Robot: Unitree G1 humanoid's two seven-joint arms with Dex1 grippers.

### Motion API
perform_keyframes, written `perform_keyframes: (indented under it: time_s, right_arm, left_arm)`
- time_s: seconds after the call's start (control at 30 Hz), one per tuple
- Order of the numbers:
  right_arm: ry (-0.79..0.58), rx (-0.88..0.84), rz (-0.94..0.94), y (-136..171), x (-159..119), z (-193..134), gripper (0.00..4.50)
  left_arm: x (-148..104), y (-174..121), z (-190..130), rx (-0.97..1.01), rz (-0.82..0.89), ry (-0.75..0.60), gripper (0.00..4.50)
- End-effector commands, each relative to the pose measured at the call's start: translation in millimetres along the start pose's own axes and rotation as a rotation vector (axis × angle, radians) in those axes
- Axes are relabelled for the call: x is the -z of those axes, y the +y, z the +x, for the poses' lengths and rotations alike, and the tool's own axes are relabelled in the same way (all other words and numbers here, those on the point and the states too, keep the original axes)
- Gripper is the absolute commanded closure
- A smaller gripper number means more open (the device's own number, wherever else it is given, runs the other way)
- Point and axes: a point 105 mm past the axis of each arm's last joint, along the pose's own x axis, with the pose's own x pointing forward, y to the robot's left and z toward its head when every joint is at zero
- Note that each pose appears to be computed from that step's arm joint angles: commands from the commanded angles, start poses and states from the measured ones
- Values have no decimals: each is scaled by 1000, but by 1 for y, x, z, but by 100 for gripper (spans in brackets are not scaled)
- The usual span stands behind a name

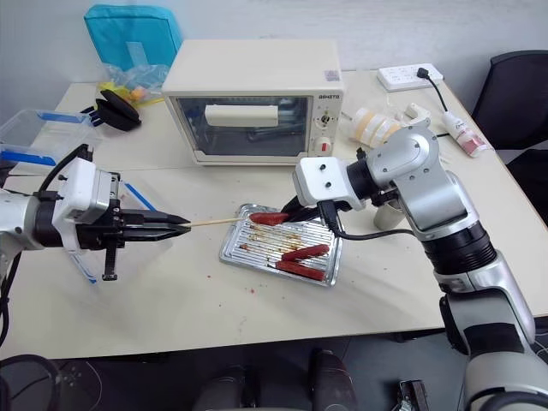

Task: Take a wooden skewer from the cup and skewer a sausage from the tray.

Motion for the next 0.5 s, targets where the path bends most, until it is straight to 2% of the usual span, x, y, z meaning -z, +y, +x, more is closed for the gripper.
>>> perform_keyframes:
  time_s: [0.03, 0.5]
  right_arm:
    - [-7, 18, -53, -4, -11, -5, 419]
    - [-14, 24, -53, -6, -14, -5, 419]
  left_arm:
    - [-6, 3, -4, -22, 43, 2, 450]
    - [-6, 3, 0, -11, 41, -7, 450]
